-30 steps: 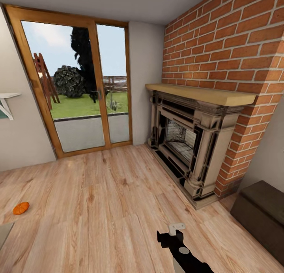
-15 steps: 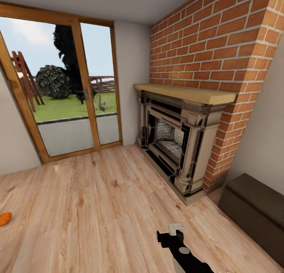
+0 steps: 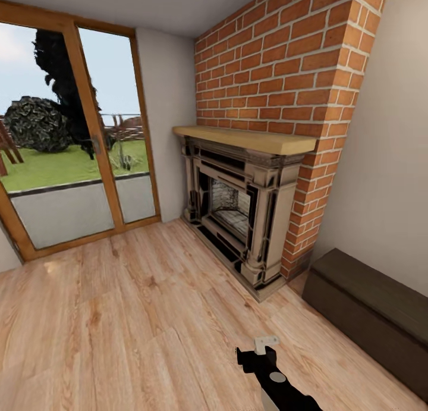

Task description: Place each of the two pumpkins and all three candles from the living room inside a cabinet in the living room (use any cabinet), then make sure every cabinet is closed, and position the cauldron so it is next to a table in the living room.

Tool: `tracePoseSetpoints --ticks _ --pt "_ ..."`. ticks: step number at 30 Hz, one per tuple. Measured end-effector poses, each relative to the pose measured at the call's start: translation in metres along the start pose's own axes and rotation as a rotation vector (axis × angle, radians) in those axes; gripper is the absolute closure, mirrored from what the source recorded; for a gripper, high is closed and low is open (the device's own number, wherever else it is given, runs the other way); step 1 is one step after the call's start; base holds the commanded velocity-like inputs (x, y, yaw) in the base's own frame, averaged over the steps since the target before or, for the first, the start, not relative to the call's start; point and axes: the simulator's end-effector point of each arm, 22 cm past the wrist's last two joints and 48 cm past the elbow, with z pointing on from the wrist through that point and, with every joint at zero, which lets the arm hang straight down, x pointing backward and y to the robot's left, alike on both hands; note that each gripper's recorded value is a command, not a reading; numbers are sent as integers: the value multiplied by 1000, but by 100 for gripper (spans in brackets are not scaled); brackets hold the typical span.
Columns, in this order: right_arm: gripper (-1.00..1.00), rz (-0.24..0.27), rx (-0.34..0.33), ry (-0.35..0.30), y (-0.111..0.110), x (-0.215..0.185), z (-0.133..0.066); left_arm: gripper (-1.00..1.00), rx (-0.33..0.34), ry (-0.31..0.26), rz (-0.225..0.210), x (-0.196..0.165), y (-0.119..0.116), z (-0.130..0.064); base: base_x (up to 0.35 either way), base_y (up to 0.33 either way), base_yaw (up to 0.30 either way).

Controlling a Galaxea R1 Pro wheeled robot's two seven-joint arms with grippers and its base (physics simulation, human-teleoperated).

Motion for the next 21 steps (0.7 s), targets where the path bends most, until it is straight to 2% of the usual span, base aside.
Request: tracePoseSetpoints --ticks 16,21 --pt "-100 -1 -1 -5 0 -3 -1 -100 1 -5 -1 -2 0 0 0 0 -292" --pt "-100 -1 -22 -8 5 -4 -1 -100 2 -7 -1 -3 -1 0 0 0 -289"
